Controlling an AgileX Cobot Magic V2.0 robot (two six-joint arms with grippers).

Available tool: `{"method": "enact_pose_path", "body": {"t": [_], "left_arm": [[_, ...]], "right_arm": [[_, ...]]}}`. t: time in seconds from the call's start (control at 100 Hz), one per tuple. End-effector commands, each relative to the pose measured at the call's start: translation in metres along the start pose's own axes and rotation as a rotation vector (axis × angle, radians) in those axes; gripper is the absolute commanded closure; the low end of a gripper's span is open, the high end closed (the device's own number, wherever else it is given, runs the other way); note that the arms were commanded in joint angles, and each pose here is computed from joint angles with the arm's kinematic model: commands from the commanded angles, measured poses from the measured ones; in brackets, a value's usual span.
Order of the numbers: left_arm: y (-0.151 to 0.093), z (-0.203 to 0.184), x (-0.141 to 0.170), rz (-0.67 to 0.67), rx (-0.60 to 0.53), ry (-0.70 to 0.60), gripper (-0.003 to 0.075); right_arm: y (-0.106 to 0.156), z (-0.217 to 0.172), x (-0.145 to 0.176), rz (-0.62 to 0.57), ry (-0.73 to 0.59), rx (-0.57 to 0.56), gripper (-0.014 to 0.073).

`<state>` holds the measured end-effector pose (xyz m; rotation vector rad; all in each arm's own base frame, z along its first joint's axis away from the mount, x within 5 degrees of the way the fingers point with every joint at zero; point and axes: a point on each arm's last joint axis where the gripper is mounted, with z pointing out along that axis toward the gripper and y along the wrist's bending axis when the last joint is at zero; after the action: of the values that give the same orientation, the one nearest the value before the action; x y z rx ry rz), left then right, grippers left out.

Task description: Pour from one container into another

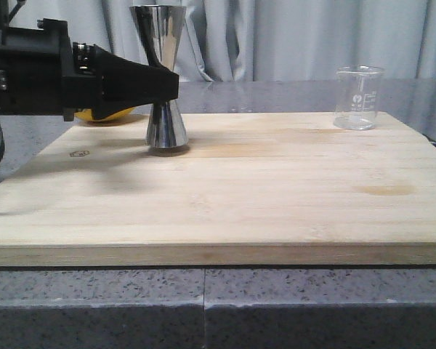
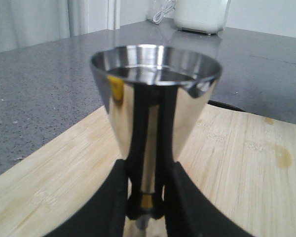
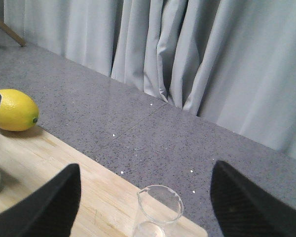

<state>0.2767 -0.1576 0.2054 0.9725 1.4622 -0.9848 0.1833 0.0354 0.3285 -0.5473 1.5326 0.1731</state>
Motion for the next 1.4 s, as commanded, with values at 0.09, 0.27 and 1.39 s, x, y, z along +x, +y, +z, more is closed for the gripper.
{"method": "enact_pose_path", "body": {"t": [0.09,0.27,1.39], "left_arm": [[-0.0012,-0.0024,-0.0263,0.028,0.021,-0.138,0.0738],[-0.0012,-0.0024,-0.0264,0.037,0.021,-0.138,0.0739],[-0.0008,-0.0024,-0.0267,0.063,0.015,-0.142,0.0738]], "right_arm": [[-0.0012,-0.0031,-0.0134,0.006,-0.061,0.000,0.0127],[-0.0012,-0.0031,-0.0134,0.006,-0.061,0.000,0.0127],[-0.0004,-0.0031,-0.0139,0.006,-0.067,-0.009,0.0127]]}}
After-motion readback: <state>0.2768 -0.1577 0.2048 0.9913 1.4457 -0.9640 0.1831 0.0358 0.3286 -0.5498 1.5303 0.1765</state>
